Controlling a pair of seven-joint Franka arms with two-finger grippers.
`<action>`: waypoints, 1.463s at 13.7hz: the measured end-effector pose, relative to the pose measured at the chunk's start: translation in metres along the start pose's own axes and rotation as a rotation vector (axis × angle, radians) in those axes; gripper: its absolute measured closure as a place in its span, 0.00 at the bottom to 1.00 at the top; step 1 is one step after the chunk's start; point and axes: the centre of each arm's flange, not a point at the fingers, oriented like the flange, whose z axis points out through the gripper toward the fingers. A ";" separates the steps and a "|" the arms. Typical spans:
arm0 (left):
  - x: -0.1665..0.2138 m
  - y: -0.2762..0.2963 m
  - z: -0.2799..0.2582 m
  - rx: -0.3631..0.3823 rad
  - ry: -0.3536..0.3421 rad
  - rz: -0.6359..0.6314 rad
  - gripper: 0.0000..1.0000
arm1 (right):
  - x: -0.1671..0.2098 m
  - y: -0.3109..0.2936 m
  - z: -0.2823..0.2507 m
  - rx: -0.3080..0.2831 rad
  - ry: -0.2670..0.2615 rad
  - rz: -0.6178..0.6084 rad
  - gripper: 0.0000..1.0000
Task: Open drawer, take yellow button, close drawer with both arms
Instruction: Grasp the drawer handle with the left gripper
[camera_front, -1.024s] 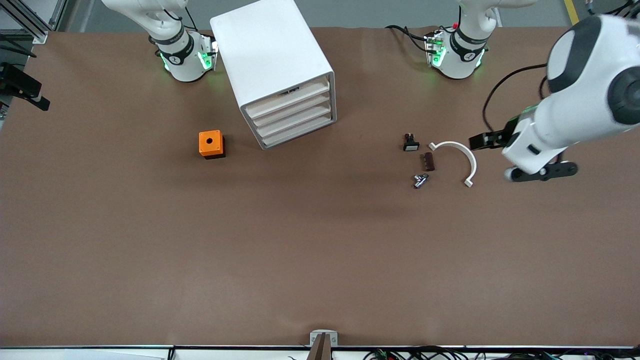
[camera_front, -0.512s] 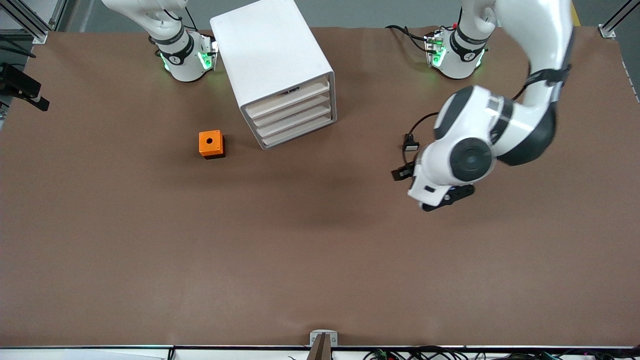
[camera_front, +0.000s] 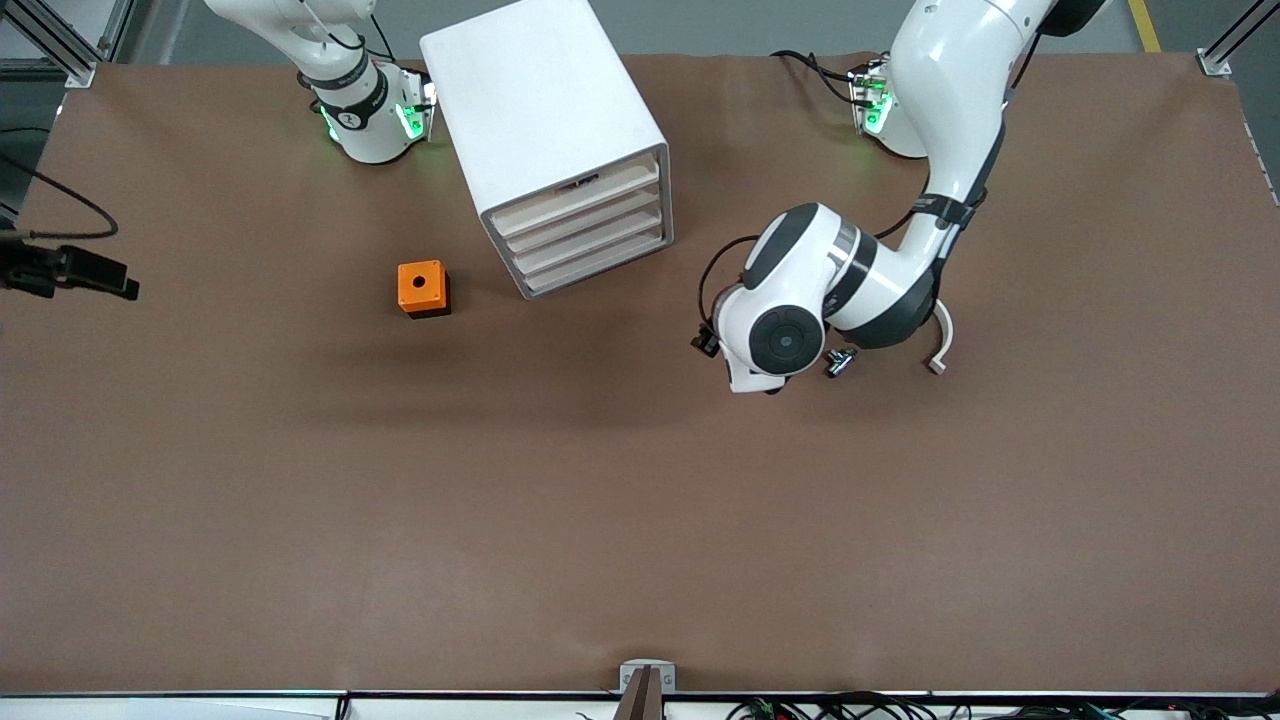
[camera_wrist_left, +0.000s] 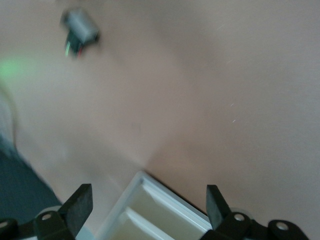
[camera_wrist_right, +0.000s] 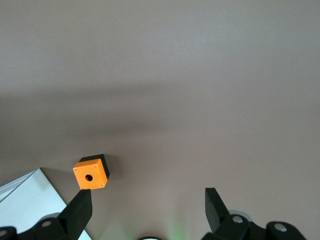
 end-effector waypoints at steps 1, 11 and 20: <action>-0.009 0.001 0.007 0.017 -0.048 -0.105 0.00 | 0.007 0.010 0.010 0.001 -0.009 0.016 0.00; -0.070 0.009 0.059 0.306 -0.349 -0.732 0.06 | 0.019 0.018 0.033 -0.018 -0.053 0.135 0.00; -0.099 -0.002 0.095 0.488 -0.343 -0.750 0.27 | 0.008 -0.017 0.010 0.088 -0.032 0.416 0.00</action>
